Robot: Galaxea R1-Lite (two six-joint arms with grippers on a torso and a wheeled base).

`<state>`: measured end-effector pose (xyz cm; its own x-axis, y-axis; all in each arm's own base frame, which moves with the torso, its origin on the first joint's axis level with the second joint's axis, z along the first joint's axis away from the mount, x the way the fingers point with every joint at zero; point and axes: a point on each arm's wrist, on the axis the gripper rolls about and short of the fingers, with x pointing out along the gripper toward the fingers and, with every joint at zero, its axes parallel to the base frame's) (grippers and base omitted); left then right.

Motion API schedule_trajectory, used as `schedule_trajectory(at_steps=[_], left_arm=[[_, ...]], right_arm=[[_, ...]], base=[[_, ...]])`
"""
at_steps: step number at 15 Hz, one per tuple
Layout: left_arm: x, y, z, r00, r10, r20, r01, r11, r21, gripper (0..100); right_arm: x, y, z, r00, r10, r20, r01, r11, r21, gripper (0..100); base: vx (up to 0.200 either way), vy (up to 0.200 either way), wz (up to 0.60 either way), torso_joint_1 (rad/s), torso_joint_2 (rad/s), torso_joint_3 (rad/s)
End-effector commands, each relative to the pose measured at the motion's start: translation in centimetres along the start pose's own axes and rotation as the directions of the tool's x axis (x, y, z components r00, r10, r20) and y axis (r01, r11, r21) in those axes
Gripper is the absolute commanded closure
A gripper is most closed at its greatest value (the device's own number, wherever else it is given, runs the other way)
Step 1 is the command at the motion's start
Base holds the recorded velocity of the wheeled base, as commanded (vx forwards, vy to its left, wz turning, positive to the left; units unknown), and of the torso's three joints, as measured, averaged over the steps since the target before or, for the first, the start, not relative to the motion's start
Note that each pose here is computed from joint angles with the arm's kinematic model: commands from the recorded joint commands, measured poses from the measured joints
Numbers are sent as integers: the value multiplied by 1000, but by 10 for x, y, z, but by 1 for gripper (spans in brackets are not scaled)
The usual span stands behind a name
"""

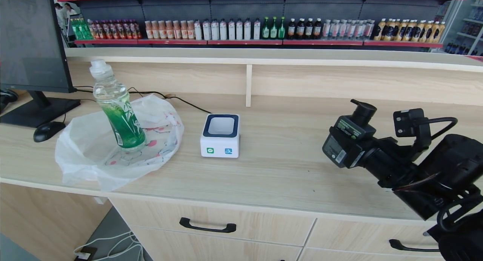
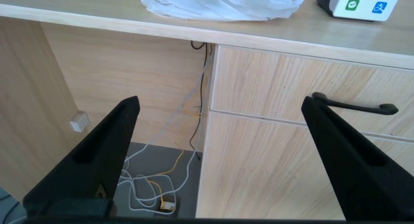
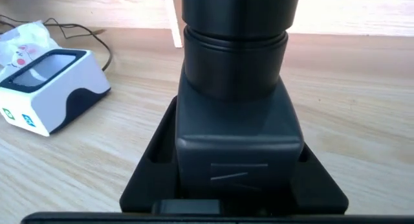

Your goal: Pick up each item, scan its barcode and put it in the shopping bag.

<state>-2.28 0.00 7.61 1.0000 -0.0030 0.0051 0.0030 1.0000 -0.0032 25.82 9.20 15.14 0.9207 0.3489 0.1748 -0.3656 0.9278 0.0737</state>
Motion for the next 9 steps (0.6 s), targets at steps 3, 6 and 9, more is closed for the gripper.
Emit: schedule_trajectory(at_steps=[3, 6, 9], left_arm=[[0, 0, 0, 1000, 0, -1, 0, 1000, 2, 0], [0, 0, 0, 1000, 0, -1, 0, 1000, 2, 0], [0, 0, 0, 1000, 0, -1, 0, 1000, 2, 0]], right_arm=[[-23, 6, 25, 997, 19, 71, -19, 1000, -2, 100], [-39, 14, 44, 985, 116, 131, -109, 992, -60, 100], [-56, 32, 50, 954, 265, 140, -266, 964, -11, 100]], base=[[0, 0, 0, 0, 0, 0], [0, 0, 0, 0, 0, 0], [0, 0, 0, 0, 0, 0]])
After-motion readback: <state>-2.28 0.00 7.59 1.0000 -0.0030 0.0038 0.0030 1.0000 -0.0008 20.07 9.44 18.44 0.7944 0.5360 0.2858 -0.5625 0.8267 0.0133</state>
